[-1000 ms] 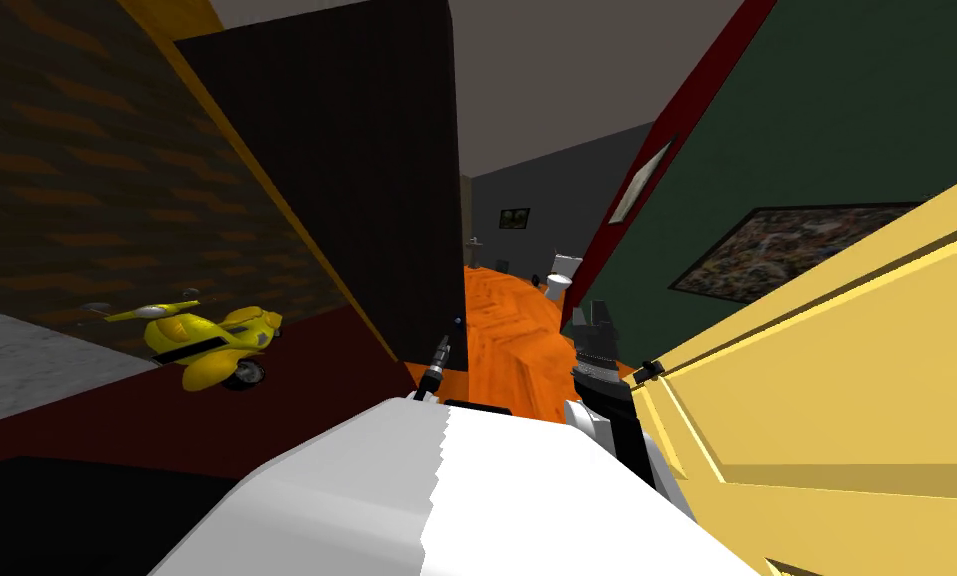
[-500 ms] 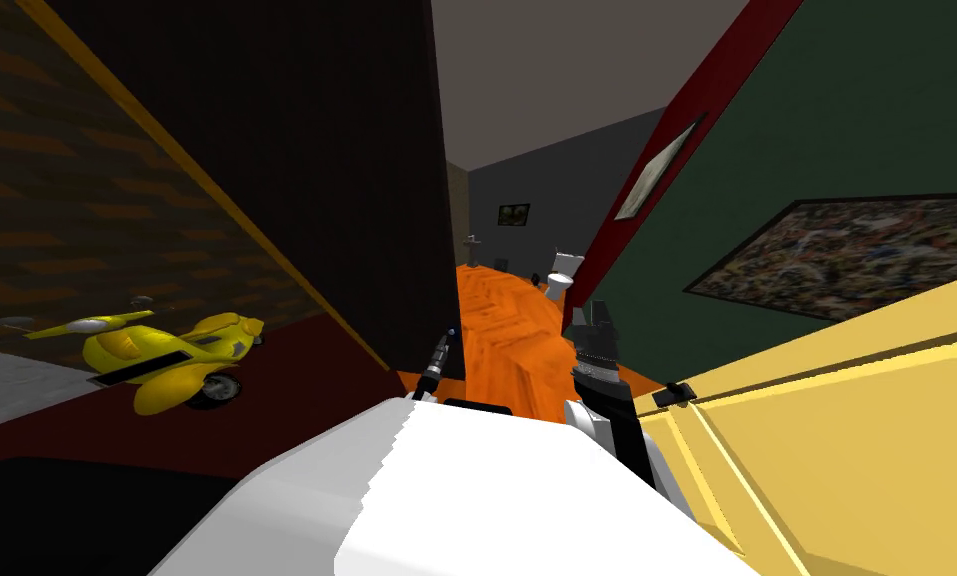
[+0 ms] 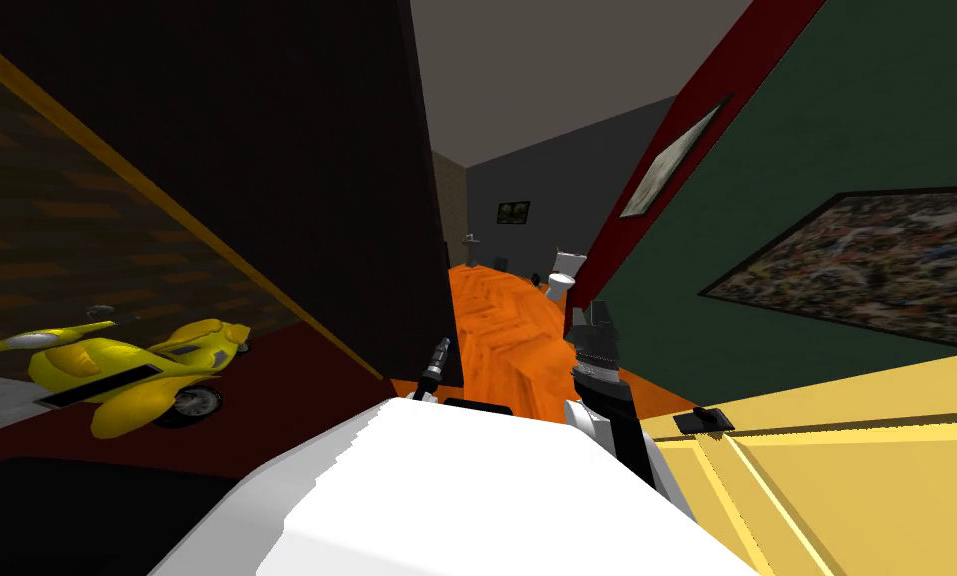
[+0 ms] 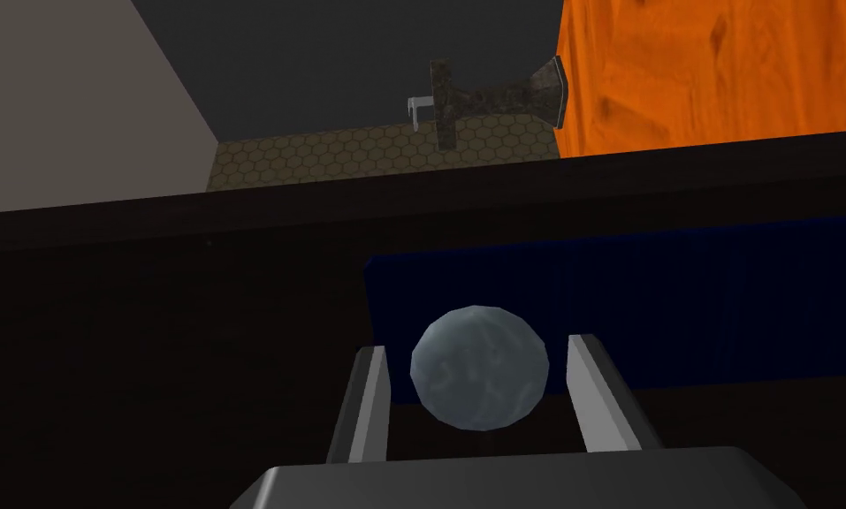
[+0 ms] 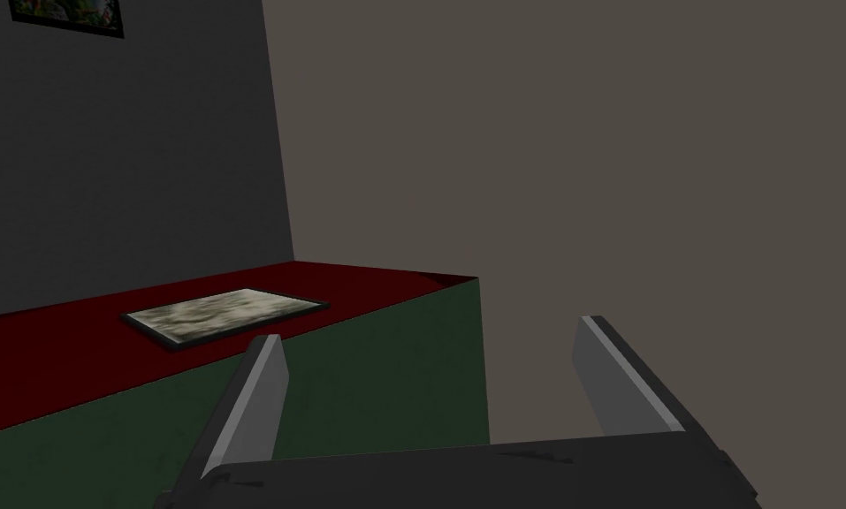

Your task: Push the door open

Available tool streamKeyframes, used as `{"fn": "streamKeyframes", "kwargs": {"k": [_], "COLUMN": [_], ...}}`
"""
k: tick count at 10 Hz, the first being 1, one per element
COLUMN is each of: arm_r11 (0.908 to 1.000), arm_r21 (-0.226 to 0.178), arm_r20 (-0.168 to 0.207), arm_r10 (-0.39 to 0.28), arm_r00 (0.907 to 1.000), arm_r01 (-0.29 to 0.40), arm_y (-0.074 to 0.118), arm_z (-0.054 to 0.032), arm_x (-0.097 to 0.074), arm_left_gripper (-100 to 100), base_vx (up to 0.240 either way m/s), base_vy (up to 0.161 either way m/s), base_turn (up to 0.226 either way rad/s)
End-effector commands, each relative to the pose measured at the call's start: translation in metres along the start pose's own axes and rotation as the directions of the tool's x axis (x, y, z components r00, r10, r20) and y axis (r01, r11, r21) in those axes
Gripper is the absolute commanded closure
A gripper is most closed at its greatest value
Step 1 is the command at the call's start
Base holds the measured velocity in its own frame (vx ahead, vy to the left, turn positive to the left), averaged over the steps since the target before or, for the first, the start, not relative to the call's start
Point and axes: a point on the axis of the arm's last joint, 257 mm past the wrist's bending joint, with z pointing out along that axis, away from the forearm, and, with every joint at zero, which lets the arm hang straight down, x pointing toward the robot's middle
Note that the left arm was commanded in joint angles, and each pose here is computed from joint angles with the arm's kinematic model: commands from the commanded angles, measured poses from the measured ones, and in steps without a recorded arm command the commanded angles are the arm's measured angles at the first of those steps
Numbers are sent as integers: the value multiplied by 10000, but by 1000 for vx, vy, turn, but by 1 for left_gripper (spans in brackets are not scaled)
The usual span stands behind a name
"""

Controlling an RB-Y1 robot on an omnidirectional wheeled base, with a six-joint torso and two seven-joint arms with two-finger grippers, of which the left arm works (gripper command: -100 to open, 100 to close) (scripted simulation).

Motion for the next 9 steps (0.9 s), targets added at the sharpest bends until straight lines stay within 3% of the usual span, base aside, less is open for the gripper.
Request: {"fn": "streamKeyframes", "kwargs": {"k": [1, 5, 9], "arm_r11": [10000, 10000, 9998], "arm_r21": [-17, -17, -116], "arm_r20": [2, 2, 515], "arm_r10": [4, 4, 137], "arm_r00": [10000, 10000, 9986], "arm_r01": [-4, -4, -131], "arm_y": [5, 5, 23], "arm_z": [0, 0, 30], "arm_x": [-3, -3, -268], "arm_left_gripper": [100, 100, 100], "base_vx": [-32, -11, 138], "base_vy": [0, 1, -60], "base_turn": [-12, 0, 53]}}
